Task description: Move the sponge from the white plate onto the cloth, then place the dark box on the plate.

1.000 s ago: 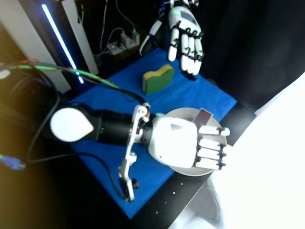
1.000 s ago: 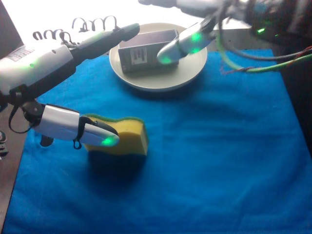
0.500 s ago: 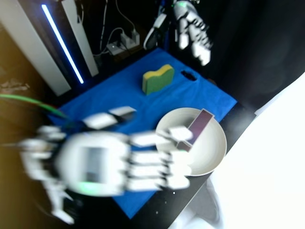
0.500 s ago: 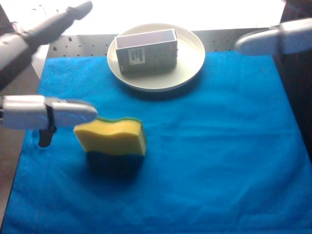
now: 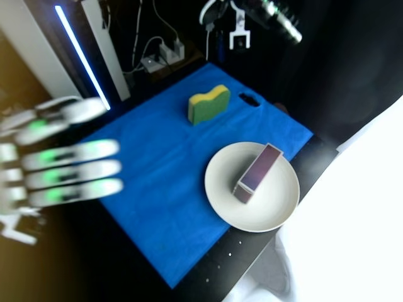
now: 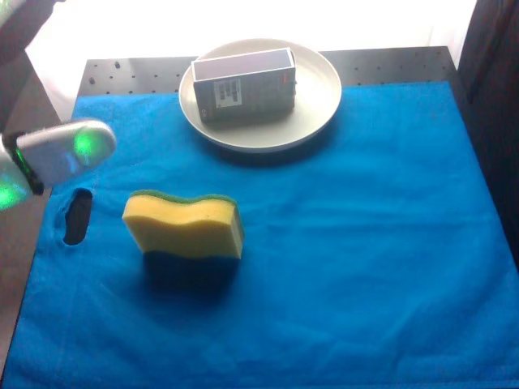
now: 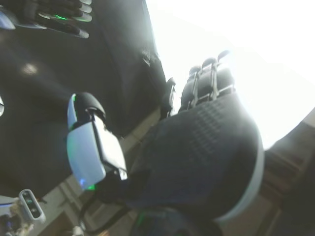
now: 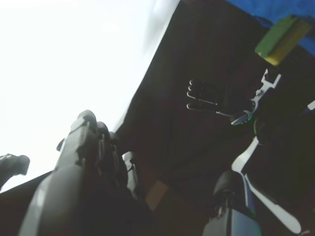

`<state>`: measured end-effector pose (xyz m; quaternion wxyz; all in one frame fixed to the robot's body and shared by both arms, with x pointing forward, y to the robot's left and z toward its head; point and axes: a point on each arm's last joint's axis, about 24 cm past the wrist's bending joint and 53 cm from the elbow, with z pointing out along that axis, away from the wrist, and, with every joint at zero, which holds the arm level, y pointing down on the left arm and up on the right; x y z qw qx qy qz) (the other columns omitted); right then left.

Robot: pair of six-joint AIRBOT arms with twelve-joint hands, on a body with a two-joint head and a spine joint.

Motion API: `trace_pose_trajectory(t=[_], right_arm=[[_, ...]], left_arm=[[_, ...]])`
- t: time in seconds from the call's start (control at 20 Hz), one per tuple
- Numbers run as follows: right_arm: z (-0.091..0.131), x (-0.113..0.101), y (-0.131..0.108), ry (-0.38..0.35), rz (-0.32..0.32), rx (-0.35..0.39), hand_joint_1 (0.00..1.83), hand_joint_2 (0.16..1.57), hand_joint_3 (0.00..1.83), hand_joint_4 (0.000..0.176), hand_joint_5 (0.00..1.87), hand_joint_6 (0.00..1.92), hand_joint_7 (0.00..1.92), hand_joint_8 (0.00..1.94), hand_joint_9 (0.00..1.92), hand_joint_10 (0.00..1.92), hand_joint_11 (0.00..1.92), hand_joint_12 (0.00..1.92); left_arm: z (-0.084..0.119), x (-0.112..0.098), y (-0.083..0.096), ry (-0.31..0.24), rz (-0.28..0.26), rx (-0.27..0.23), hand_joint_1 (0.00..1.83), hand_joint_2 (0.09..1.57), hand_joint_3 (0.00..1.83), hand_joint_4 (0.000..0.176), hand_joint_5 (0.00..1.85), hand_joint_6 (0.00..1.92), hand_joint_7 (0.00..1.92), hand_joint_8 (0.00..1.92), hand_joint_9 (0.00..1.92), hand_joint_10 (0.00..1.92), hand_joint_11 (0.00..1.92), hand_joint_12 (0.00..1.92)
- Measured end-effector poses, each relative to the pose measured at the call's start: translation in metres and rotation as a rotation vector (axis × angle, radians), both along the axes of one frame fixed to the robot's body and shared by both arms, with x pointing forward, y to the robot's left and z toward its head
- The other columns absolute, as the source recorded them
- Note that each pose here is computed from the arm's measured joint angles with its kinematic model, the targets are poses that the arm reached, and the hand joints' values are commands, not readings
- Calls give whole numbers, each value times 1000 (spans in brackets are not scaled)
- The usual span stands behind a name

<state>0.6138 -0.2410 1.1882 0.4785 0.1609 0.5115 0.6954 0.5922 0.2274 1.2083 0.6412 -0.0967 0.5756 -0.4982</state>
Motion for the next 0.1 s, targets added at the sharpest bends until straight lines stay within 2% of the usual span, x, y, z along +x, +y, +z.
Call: trace_pose_trajectory(t=[0.1], right_arm=[[0,-3,0,-8,-1,6,588,984,14,176,0,0,0,0,0,0,0,0]], left_arm=[[-3,-7,4,2,0,-8,271,980,7,176,0,0,0,0,0,0,47,21]])
